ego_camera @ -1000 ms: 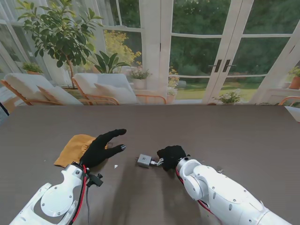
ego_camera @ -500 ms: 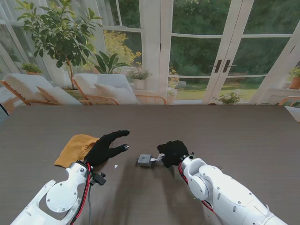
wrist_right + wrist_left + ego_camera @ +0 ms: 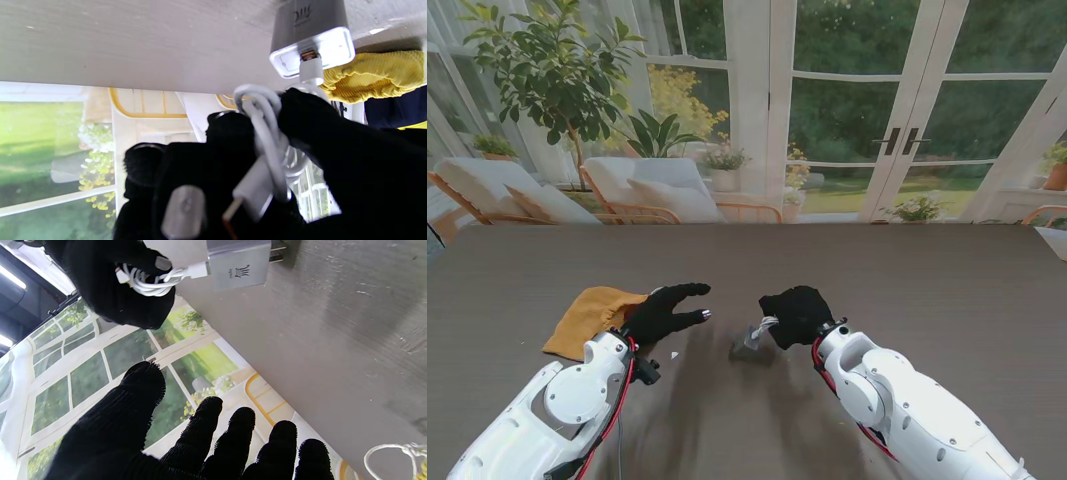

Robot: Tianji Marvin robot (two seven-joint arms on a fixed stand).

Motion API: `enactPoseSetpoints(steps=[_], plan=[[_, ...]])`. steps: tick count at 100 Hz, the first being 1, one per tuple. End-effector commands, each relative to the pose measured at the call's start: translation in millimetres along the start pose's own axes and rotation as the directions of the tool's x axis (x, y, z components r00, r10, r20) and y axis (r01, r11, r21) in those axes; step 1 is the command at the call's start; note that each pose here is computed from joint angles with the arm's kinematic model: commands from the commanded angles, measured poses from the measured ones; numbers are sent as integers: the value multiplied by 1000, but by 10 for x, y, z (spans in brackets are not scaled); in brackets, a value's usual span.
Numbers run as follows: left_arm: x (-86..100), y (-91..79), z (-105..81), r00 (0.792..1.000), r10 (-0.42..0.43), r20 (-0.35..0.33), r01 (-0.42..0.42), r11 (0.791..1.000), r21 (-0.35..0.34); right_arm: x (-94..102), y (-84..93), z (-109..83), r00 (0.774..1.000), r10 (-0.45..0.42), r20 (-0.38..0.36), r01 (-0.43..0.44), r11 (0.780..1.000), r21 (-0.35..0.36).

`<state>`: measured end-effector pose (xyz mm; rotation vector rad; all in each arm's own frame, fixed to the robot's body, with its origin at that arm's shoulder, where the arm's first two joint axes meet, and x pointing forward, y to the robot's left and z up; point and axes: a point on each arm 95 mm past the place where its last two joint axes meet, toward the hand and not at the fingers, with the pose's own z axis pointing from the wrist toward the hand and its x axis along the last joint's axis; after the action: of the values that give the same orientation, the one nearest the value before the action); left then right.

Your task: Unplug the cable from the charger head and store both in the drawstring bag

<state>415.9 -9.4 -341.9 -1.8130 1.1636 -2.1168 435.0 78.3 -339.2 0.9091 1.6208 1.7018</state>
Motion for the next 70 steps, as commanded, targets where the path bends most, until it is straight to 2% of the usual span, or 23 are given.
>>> enactPoseSetpoints(steps=[1, 32, 70], plan=[[10, 2, 52, 1000, 1, -2, -1, 1000, -29, 75, 21, -3, 1000, 1, -22, -1, 1000, -3], [-26, 89, 226, 1000, 17, -17, -19, 992, -125, 170, 168, -49, 999, 35, -27, -36, 998, -45], [11, 198, 383, 998, 2, -62, -15, 978, -208, 209, 328, -58, 998, 65, -7, -65, 995, -76]])
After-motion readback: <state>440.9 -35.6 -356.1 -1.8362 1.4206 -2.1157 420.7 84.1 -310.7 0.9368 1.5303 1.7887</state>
